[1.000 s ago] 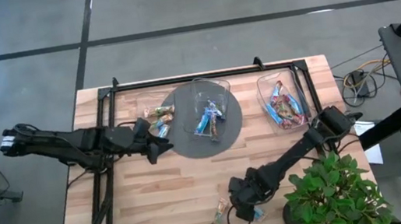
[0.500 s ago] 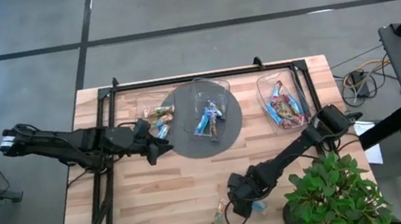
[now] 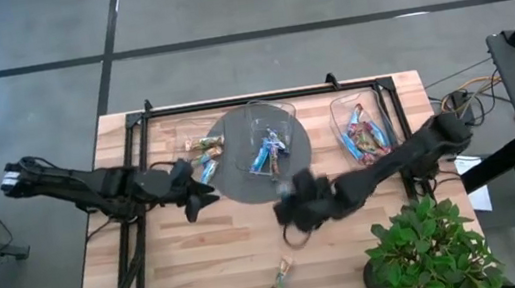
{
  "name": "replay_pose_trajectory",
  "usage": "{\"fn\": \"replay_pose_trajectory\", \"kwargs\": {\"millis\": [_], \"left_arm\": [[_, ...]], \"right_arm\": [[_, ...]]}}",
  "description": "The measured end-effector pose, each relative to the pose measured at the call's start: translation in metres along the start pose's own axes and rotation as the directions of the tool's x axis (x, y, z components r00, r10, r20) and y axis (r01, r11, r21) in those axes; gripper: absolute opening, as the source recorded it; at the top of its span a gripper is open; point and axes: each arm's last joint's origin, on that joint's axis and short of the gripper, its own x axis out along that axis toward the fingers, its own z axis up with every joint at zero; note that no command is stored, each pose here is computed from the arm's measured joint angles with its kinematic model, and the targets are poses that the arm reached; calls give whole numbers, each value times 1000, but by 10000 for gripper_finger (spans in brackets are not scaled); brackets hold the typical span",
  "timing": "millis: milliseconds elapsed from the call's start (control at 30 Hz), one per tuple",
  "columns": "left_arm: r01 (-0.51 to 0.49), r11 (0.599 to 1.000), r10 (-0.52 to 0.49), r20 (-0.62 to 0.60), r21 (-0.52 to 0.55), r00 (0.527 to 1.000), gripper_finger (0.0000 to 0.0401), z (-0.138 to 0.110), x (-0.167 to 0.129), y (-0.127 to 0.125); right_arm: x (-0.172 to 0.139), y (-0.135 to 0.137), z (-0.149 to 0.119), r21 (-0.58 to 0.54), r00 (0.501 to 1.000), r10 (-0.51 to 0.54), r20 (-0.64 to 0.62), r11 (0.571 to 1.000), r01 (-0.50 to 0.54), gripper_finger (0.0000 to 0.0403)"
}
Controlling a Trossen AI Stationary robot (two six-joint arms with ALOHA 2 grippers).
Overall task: Pick and place Granola Bars by type
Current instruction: Put the yellow granola bar into the left transparent bin
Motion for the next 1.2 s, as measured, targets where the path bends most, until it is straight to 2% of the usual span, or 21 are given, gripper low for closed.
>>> {"fn": "replay_pose_trajectory", "kwargs": {"millis": [67,133,200,267,367,433,567,700,933,1200], "left_arm": [[10,1000,-10,25,11,1000,177,0,-1,-2],[28,999,-30,81,21,996,177,2,-4,-5],[48,999,-50,148,15,988,177,5,-6,-8],[81,997,-80,197,2,977,177,9,-5,-12],[117,993,-113,219,-6,969,177,10,-1,-15],[113,994,-110,213,-6,971,177,9,4,-15],[97,995,-92,261,-5,961,177,11,9,-17],[129,991,-131,344,30,930,177,18,10,-23],[61,998,-58,354,3,933,177,16,29,-22],[106,994,-98,396,3,913,177,16,53,-29]], "right_arm": [[-15,0,23,82,984,11,177,996,-26,50],[-24,-1,42,118,954,10,300,992,-48,47],[-29,1,58,96,938,36,344,993,-73,45],[-29,6,71,21,926,87,368,995,-102,45],[-28,15,90,-68,892,177,416,984,-163,45],[-26,20,100,-61,870,219,442,975,-215,44],[-16,20,111,-18,867,238,438,966,-257,44],[-10,22,112,-20,875,246,417,965,-262,43],[-12,27,116,-56,869,270,415,961,-272,43],[-12,28,119,-79,872,296,389,954,-289,43]]}}
